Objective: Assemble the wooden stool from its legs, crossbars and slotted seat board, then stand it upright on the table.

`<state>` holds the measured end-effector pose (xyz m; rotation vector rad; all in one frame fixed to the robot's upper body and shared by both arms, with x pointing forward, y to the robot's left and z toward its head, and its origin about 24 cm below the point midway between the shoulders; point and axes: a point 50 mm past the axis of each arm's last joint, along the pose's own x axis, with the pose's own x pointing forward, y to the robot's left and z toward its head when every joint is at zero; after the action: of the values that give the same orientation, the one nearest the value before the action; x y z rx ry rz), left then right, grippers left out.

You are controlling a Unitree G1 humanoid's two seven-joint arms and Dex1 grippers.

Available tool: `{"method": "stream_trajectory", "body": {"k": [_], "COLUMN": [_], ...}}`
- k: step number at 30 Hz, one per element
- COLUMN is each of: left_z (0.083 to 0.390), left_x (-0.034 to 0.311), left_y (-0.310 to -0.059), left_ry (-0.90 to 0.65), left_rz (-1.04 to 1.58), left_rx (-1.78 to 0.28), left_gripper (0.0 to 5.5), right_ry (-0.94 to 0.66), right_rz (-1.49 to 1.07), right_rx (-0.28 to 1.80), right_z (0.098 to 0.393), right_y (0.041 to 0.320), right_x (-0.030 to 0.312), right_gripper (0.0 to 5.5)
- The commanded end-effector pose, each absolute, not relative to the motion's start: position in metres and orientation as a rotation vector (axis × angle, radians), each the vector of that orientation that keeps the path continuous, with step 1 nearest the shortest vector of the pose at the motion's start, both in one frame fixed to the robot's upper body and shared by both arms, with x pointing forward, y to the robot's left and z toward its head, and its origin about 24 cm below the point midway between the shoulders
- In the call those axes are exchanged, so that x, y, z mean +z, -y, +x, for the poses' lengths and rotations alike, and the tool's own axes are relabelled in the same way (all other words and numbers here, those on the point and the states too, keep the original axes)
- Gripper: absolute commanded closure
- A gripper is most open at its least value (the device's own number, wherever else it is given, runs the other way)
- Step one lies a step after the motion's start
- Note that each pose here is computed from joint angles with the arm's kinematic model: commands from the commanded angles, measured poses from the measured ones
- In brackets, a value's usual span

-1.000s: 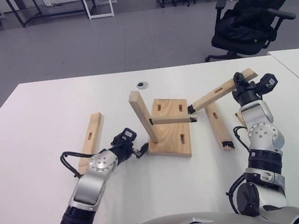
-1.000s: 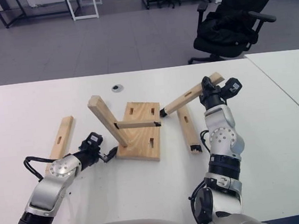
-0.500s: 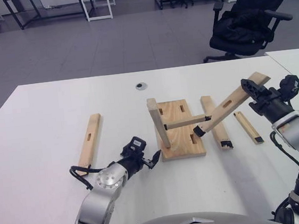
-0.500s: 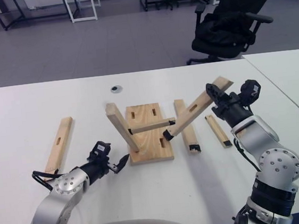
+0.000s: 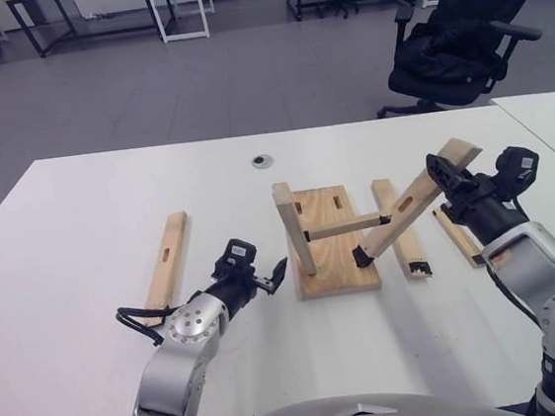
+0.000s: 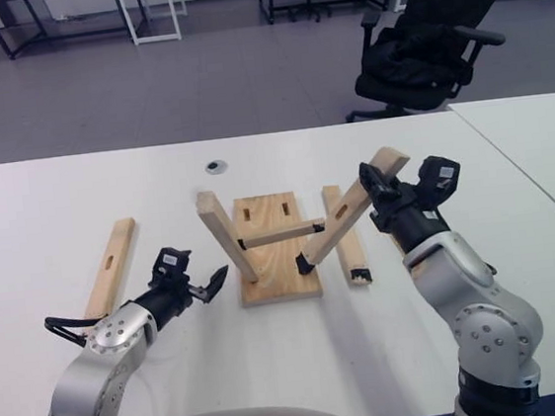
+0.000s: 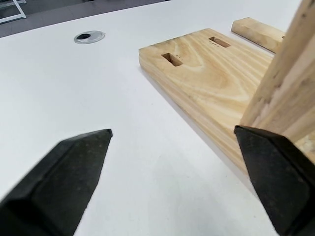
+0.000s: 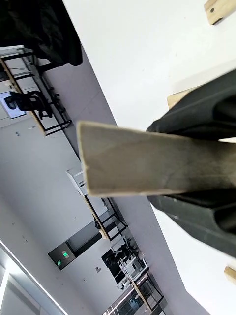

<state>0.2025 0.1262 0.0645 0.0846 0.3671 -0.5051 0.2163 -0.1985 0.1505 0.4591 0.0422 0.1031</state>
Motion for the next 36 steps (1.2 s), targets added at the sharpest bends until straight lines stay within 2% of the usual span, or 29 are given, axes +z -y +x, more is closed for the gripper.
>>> {"method": "stream_trajectory", "body": {"k": [1,12,16,19,22,26,31,32,36], "left_z": [0.211,0.211,0.215,0.216,0.215,0.217,0.227,0.229,0.235], "left_x": [0.080,0.105,0.118,0.128,0.123,0.124,0.129,0.130,0.133], "left_y": [-0.130,-0.116,-0.113,-0.103,-0.098,-0.098,-0.094,-0.091,-0.075], "left_ry": [-0.315,-0.252,-0.207,-0.166,-0.178,-0.167,-0.152,-0.151,-0.152], "left_rz": [0.063,0.029,0.057,0.045,0.056,0.082,0.066,0.054,0.022], "left_rx": [-0.500,-0.559,-0.561,-0.577,-0.577,-0.570,-0.511,-0.492,-0.481], "left_gripper": [0.92,0.92,0.92,0.92,0.92,0.92,0.92,0.92,0.92], "right_ry": [-0.112,-0.106,-0.147,-0.140,-0.193,-0.271,-0.224,-0.224,-0.226], "right_rz": [0.266,0.290,0.128,0.134,0.219,0.208,-0.037,-0.075,-0.089], "right_rx": [-0.007,0.087,0.193,0.236,0.193,0.178,0.352,0.380,0.442], "right_z": [0.210,0.196,0.205,0.213,0.224,0.229,0.219,0.216,0.216], "right_y": [0.196,0.186,0.172,0.163,0.171,0.175,0.155,0.152,0.146], "right_x": [0.124,0.103,0.108,0.119,0.121,0.119,0.127,0.125,0.123], "right_gripper": [4.49,4.49,4.48,4.46,4.45,4.45,4.43,3.99,3.17]}}
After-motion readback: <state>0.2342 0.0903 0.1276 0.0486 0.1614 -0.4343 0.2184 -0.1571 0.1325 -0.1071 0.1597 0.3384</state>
